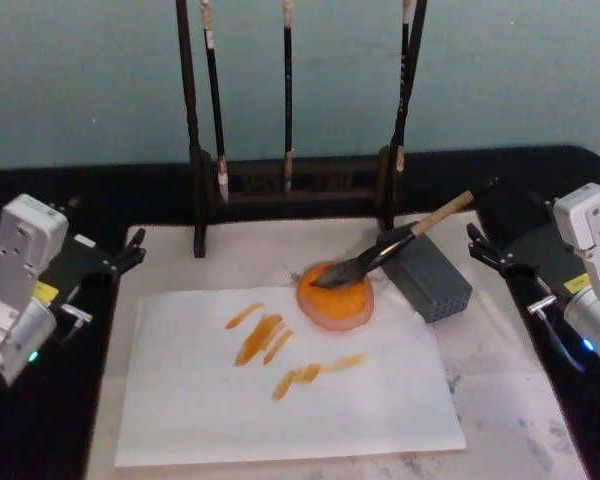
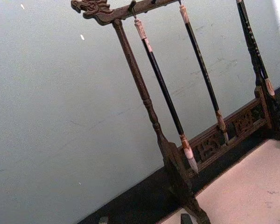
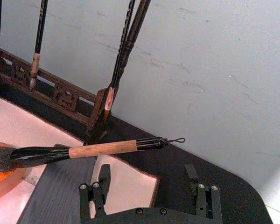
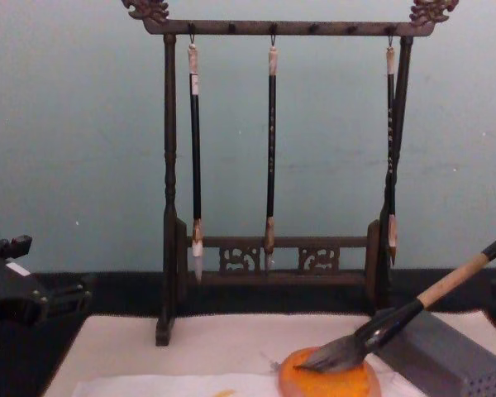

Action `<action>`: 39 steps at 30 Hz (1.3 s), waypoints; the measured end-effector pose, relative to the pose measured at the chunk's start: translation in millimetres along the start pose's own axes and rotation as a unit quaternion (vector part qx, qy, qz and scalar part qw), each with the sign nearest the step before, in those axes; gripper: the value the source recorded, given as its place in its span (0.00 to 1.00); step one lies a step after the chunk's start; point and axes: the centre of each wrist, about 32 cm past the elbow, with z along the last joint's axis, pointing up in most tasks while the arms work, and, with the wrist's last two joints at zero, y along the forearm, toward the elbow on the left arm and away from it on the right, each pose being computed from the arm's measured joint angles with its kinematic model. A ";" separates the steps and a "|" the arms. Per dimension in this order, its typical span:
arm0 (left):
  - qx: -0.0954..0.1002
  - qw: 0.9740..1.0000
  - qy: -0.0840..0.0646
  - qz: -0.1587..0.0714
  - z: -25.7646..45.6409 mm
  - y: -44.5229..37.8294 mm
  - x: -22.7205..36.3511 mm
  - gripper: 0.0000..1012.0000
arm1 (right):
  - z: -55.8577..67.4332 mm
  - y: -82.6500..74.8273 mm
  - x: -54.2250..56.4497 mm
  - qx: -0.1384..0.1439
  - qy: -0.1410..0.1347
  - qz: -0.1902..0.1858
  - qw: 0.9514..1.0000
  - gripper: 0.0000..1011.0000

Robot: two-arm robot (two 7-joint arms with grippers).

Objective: Pick up the brush from the inkstone, write on the paper, then place the brush back to its original position.

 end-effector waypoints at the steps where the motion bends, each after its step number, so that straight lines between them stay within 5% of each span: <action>1: 0.000 1.000 0.000 0.000 0.0 0.0 0.0 0.99 | 0.0 0.0 0.0 0.000 0.000 0.000 1.000 0.99; 39: 0.000 1.000 0.000 0.000 0.0 0.0 0.0 0.99 | 0.0 0.0 0.0 0.000 0.000 0.000 1.000 0.99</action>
